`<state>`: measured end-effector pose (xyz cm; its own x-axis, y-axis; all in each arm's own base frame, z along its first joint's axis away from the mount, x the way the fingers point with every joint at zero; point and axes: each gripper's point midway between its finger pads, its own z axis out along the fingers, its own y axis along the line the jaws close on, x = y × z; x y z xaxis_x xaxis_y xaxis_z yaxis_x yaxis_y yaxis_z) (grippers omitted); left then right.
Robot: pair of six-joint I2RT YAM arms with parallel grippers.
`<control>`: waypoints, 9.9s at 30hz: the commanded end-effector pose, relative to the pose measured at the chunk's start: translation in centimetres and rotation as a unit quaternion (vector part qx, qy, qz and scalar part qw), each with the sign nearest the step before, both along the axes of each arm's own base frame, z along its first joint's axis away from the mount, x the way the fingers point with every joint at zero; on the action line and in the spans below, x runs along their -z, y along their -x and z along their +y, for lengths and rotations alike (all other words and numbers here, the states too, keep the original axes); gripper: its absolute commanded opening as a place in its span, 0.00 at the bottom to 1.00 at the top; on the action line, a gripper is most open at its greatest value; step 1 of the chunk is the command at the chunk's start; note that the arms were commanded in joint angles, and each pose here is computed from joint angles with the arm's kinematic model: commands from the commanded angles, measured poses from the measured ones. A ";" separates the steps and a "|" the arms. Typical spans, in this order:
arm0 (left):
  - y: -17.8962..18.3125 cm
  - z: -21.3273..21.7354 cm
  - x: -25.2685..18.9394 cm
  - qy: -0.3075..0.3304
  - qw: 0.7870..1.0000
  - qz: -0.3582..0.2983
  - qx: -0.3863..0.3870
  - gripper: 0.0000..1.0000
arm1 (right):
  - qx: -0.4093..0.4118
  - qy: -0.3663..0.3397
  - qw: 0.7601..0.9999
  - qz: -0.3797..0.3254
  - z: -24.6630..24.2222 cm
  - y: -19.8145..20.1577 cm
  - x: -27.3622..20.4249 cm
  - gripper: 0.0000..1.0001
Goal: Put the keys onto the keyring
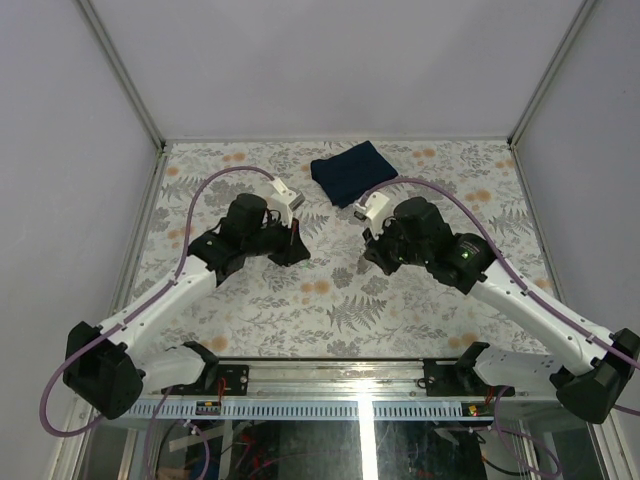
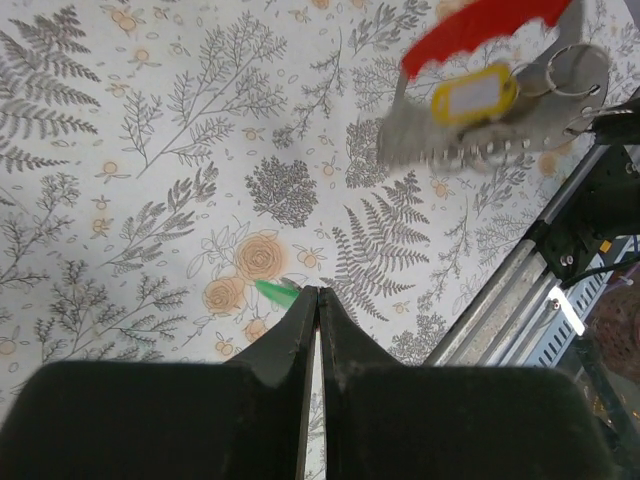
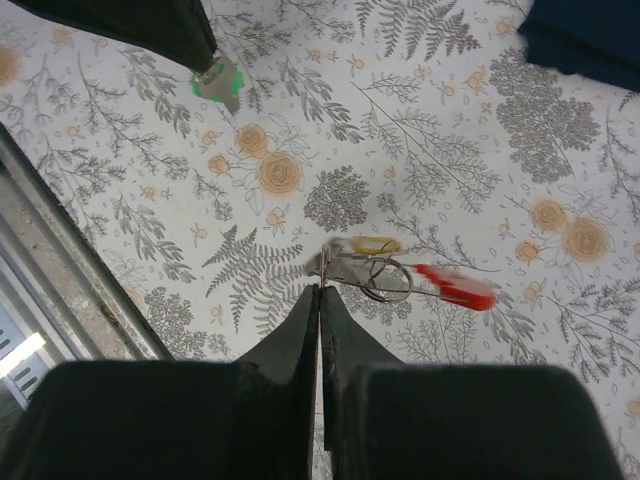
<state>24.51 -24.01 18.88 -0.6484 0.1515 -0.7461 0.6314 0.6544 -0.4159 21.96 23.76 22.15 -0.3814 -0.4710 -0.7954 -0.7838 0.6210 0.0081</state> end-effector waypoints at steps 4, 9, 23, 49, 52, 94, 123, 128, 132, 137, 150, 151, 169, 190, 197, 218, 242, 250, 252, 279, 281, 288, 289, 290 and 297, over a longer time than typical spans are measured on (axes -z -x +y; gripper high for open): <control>0.2 -1.2 -1.7 0.042 0.999 -0.026 0.019 0.00 | -0.118 -0.056 0.991 -0.009 2.9 2.1 -4.2 0.00; 0.4 -2.3 -6.6 0.092 0.985 -0.125 0.074 0.00 | -0.241 -0.093 0.966 -0.005 5.3 4.5 -4.7 0.00; 9.7 -2.2 -18.2 0.217 0.865 -0.351 0.286 0.00 | -0.429 -0.204 0.875 -0.094 5.7 10.4 -13.6 0.00; 14.4 -2.9 -22.4 0.263 0.802 -0.368 0.391 0.00 | -0.496 -0.266 0.825 -0.052 6.9 12.3 -17.1 0.00; 14.6 -3.0 -22.4 0.264 0.800 -0.366 0.396 0.00 | -0.496 -0.267 0.825 -0.049 7.1 12.1 -17.0 0.00; 15.7 -3.4 -21.9 0.256 0.796 -0.346 0.427 0.00 | -0.493 -0.264 0.828 -0.049 6.7 12.4 -17.3 0.00; 15.2 -3.3 -22.0 0.246 0.803 -0.357 0.410 0.00 | -0.468 -0.219 0.853 -0.070 4.9 12.7 -16.7 0.00; 14.8 -3.4 -22.0 0.244 0.806 -0.359 0.403 0.00 | -0.490 -0.234 0.838 -0.053 5.0 13.5 -17.1 0.00; 14.7 -3.5 -22.0 0.244 0.807 -0.357 0.402 0.00 | -0.498 -0.240 0.832 -0.040 5.4 13.5 -17.1 0.00; 14.8 -3.5 -22.1 0.245 0.807 -0.357 0.402 0.00 | -0.499 -0.250 0.829 -0.034 5.8 13.4 -17.3 0.00; 14.7 -3.6 -22.0 0.246 0.806 -0.352 0.407 0.00 | -0.497 -0.260 0.827 -0.013 6.9 12.5 -16.9 0.00; 14.8 -3.6 -22.0 0.246 0.806 -0.352 0.407 0.00 | -0.497 -0.260 0.828 -0.012 6.9 12.5 -16.8 0.00; 14.6 -3.8 -22.2 0.246 0.806 -0.354 0.407 0.00 | -0.496 -0.254 0.831 0.010 7.1 12.2 -15.4 0.00; 15.6 -3.6 -22.2 0.252 0.795 -0.344 0.431 0.00 | -0.489 -0.249 0.836 -0.015 6.7 12.3 -16.1 0.00; 15.9 -3.5 -22.1 0.253 0.792 -0.342 0.438 0.00 | -0.484 -0.247 0.839 -0.021 6.6 12.2 -16.3 0.00; 16.4 -3.4 -21.7 0.252 0.790 -0.332 0.449 0.00 | -0.475 -0.242 0.845 -0.034 6.2 12.3 -16.7 0.00; 16.3 -3.4 -21.3 0.244 0.795 -0.326 0.451 0.00 | -0.458 -0.233 0.856 -0.059 5.2 12.6 -17.6 0.00; 16.3 -3.4 -21.1 0.241 0.797 -0.324 0.449 0.00 | -0.453 -0.232 0.858 -0.066 4.9 12.8 -18.0 0.00; 16.3 -3.4 -21.1 0.241 0.797 -0.324 0.449 0.00 | -0.454 -0.232 0.858 -0.068 4.8 12.8 -18.1 0.00; 12.0 -4.3 -17.7 0.205 0.874 -0.287 0.335 0.00 | -0.303 -0.186 0.902 -0.245 2.5 7.8 -17.0 0.00; 11.2 -4.4 -16.6 0.195 0.889 -0.268 0.317 0.00 | -0.297 -0.180 0.905 -0.244 2.4 7.6 -16.6 0.00; 7.5 -4.4 -5.9 0.104 0.965 -0.113 0.214 0.00 | -0.282 -0.142 0.925 -0.211 1.9 6.8 -15.2 0.00; 7.2 -4.2 -4.3 0.089 0.970 -0.094 0.203 0.00 | -0.281 -0.139 0.927 -0.208 1.9 6.8 -15.0 0.00; 6.9 -4.1 -2.7 0.074 0.976 -0.077 0.191 0.00 | -0.280 -0.137 0.927 -0.206 1.9 6.8 -15.0 0.00; 4.5 -1.8 6.2 -0.063 0.992 0.006 0.105 0.00 | -0.274 -0.122 0.936 -0.183 1.7 6.6 -13.6 0.00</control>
<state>17.96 -27.24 15.73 -0.5399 0.3324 -0.7733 0.8255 0.3888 -0.4091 14.86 25.55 34.03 0.1509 -0.3182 -0.9359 -0.9736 0.1160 -0.1964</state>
